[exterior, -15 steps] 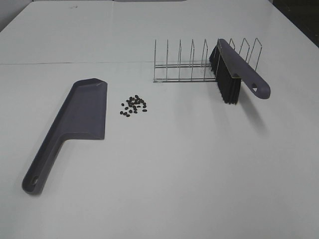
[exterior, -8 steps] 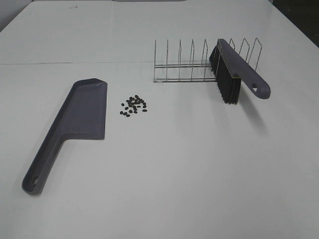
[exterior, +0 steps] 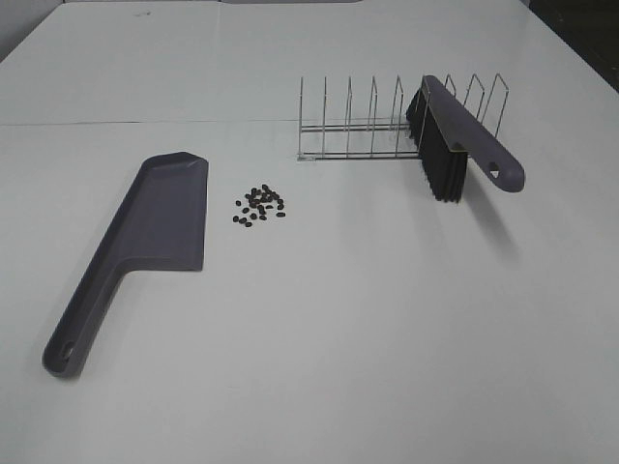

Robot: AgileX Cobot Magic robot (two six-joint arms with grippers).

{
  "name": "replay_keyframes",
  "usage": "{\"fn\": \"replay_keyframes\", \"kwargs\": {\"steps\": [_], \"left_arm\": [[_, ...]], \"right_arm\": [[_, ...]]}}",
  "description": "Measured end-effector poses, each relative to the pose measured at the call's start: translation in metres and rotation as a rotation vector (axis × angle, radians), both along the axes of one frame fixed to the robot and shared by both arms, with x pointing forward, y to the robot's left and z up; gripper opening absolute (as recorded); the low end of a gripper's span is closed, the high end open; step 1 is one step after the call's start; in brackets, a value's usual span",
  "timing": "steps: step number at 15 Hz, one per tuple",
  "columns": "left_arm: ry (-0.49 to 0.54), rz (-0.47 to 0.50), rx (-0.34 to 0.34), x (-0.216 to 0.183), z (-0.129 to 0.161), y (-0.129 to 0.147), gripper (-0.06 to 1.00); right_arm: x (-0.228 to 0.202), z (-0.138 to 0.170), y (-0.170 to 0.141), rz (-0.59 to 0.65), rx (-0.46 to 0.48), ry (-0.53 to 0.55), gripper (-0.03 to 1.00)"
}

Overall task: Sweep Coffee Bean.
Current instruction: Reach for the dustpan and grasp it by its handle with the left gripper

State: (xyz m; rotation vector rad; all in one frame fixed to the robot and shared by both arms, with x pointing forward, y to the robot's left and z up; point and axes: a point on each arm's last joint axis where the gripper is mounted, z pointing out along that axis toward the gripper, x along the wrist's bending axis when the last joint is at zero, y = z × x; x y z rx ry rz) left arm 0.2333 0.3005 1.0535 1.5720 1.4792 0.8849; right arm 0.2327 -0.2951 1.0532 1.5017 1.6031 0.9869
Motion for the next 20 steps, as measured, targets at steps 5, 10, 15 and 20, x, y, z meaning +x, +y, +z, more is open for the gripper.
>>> {"fn": "replay_keyframes", "kwargs": {"steps": [5,10,15,20], "left_arm": [[0.000,0.000,0.000,0.000,0.000,0.000,0.66],[0.000,0.000,0.000,0.000,0.000,0.000,0.66],[-0.027,-0.001,-0.005,0.000,0.003,0.000,0.66],[0.107,-0.002,-0.011,0.074,0.023,-0.006,0.66]], "right_arm": [[0.000,0.000,0.000,0.000,0.000,0.000,0.65],[0.000,0.000,0.000,0.000,0.000,0.000,0.65],[0.000,0.000,0.000,0.000,0.000,0.000,0.65],[0.000,0.000,0.002,0.017,0.025,0.001,0.65]]}}
